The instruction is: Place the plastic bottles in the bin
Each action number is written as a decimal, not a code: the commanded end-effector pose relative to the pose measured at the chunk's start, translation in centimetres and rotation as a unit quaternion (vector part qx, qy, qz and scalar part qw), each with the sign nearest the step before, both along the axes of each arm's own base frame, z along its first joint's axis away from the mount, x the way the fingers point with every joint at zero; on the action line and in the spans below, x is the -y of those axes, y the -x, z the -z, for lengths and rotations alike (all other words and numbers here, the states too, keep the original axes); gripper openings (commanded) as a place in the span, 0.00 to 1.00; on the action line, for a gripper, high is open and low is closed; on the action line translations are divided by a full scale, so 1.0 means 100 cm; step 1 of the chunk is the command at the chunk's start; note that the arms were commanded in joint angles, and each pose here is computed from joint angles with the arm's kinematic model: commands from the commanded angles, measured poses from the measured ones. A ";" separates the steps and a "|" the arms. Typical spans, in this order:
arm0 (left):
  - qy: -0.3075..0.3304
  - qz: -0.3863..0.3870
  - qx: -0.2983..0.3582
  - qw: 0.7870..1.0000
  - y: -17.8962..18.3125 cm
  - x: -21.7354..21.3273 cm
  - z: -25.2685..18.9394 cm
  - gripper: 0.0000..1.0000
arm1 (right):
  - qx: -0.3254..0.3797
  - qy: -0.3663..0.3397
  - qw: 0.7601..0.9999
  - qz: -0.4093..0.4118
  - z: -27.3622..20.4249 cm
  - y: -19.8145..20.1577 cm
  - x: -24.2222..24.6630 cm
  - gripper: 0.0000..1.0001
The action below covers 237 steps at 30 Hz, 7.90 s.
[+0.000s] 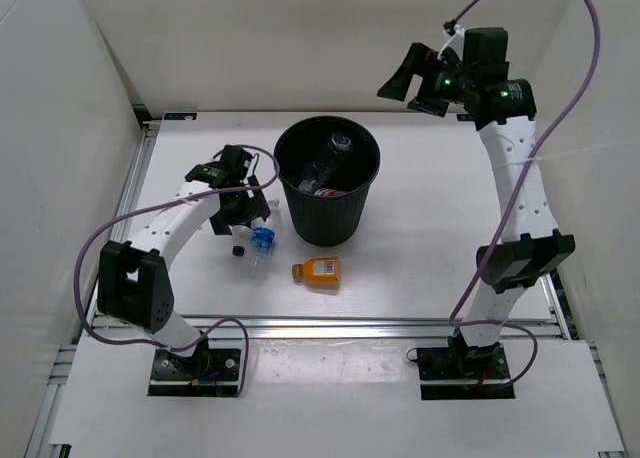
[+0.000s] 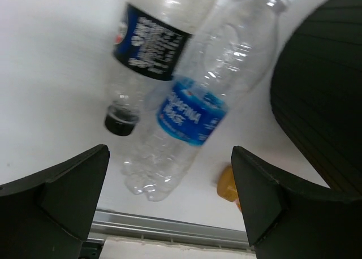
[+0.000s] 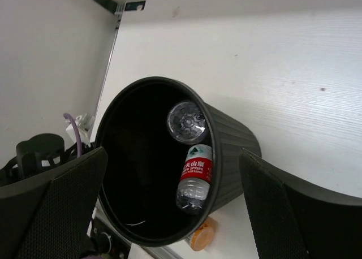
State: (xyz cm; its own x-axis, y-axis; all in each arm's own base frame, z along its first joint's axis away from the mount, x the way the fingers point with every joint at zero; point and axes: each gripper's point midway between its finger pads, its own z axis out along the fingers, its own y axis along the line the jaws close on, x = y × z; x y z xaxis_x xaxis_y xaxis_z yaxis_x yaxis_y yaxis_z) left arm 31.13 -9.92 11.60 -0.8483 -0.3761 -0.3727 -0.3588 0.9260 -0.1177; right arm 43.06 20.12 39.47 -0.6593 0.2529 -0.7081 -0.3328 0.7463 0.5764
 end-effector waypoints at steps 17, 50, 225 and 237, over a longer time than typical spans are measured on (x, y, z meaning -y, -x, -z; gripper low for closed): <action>0.008 0.112 -0.023 0.993 -0.007 0.052 0.050 1.00 | 0.045 -0.010 0.999 -0.019 -0.036 0.042 0.012 1.00; 0.020 0.057 0.129 0.990 -0.039 0.036 -0.101 0.40 | 0.020 -0.015 1.000 -0.020 -0.022 0.044 0.010 1.00; 0.000 -0.196 0.168 0.966 0.097 -0.108 -0.059 1.00 | -0.139 0.434 0.839 -0.297 0.332 0.247 -0.144 1.00; -0.009 -0.205 0.161 0.965 0.104 -0.112 -0.042 1.00 | -0.173 0.423 0.821 -0.343 0.304 0.285 -0.135 0.24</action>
State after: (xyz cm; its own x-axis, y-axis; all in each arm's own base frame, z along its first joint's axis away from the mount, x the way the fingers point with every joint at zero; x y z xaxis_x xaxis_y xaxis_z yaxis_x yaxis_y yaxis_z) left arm 20.70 1.04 15.81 -0.4858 -0.6455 -0.5894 -0.6415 0.7213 -0.2612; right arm 15.98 33.51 5.91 -0.6617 -0.7320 -0.1620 -0.7483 0.6581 0.0829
